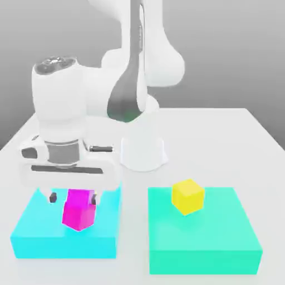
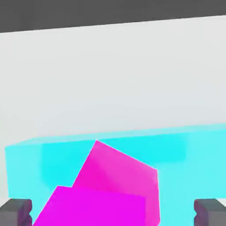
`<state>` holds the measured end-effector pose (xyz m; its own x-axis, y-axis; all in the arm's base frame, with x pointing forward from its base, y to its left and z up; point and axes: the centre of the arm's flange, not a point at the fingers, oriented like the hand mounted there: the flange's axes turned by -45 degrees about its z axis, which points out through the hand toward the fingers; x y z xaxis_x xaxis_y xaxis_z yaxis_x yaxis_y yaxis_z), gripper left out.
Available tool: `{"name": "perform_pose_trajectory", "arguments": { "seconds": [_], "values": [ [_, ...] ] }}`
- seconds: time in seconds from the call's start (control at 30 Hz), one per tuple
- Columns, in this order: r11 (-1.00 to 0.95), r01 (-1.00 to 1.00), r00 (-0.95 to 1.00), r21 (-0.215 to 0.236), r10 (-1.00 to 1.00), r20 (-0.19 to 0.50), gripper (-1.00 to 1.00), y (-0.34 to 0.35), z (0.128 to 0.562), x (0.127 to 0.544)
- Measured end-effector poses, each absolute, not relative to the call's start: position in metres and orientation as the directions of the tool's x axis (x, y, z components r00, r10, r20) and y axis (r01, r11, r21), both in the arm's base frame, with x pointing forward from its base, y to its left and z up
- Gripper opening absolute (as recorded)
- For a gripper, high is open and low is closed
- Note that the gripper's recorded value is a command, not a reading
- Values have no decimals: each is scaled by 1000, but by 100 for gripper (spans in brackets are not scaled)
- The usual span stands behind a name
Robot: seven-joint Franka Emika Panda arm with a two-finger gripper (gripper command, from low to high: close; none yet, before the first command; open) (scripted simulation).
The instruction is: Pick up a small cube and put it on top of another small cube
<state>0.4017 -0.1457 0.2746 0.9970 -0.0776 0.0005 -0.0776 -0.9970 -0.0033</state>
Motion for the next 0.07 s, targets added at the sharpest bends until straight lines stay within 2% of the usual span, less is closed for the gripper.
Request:
{"name": "perform_pose_trajectory", "arguments": {
  "seconds": [0.07],
  "values": [
    [-997, -78, 997, -2, -78, 0, 100, -146, 300, 401]
  ]
}}
